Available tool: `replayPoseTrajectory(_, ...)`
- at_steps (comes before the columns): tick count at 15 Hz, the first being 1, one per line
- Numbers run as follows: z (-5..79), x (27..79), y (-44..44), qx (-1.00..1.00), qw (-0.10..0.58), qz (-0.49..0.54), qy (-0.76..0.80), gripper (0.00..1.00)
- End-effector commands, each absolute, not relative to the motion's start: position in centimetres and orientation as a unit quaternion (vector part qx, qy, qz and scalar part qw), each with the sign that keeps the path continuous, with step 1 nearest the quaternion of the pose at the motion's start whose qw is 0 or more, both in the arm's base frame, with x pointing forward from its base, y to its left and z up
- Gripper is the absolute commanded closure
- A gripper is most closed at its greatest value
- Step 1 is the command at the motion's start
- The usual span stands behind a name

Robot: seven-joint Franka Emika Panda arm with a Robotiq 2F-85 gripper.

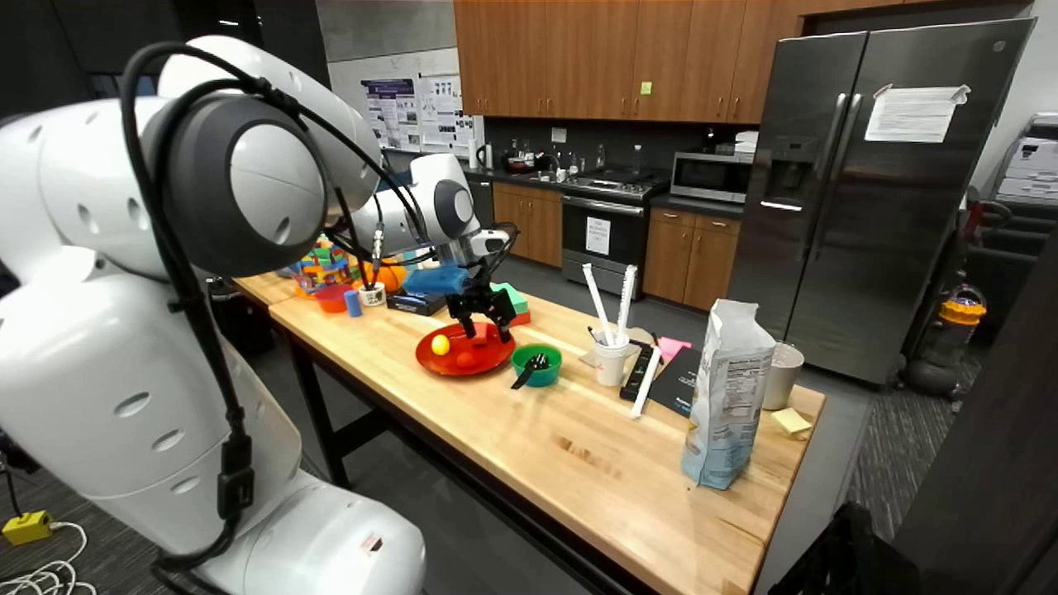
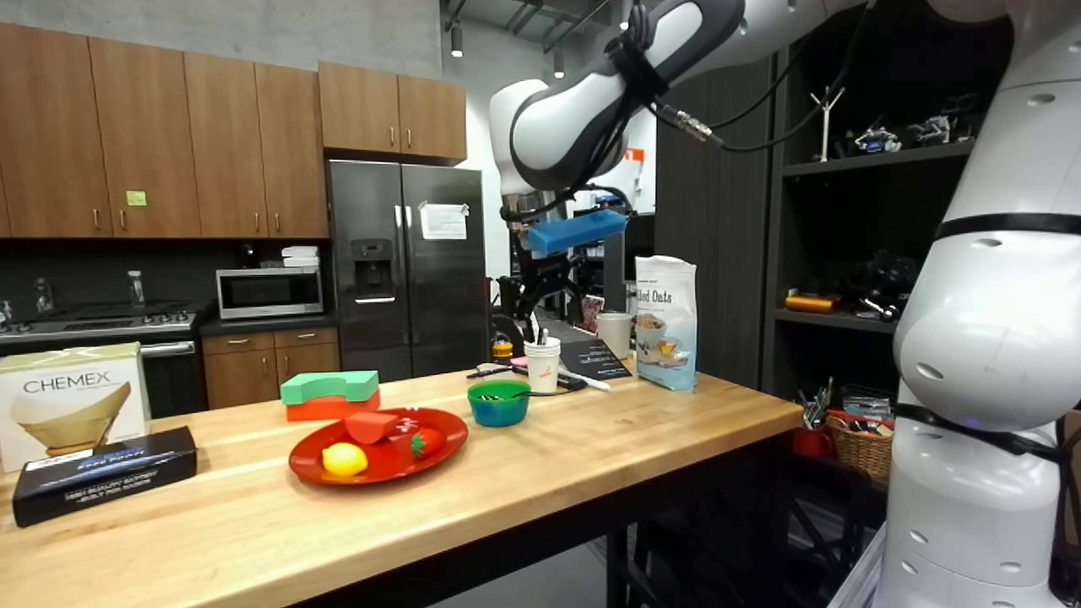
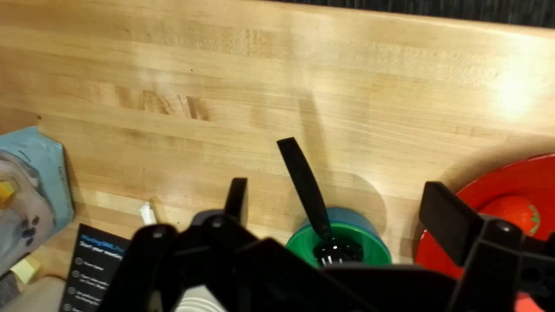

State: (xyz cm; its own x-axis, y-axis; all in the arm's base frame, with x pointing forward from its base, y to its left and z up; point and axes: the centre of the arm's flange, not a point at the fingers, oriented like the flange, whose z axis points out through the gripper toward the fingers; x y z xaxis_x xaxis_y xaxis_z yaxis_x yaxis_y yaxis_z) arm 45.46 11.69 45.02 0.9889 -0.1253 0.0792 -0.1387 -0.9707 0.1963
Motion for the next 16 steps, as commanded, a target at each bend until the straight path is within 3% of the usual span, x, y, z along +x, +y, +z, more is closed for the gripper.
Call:
replayPoseTrajectory(1,45.9,45.8,11.8,0.997,0.07,0.005,0.026,0.0)
replayPoseTrajectory(7,45.6,45.5,11.3,0.983,0.046,-0.064,0.167,0.0)
replayPoseTrajectory(16,45.0,45.2,10.6,0.991,0.078,-0.016,0.106,0.0)
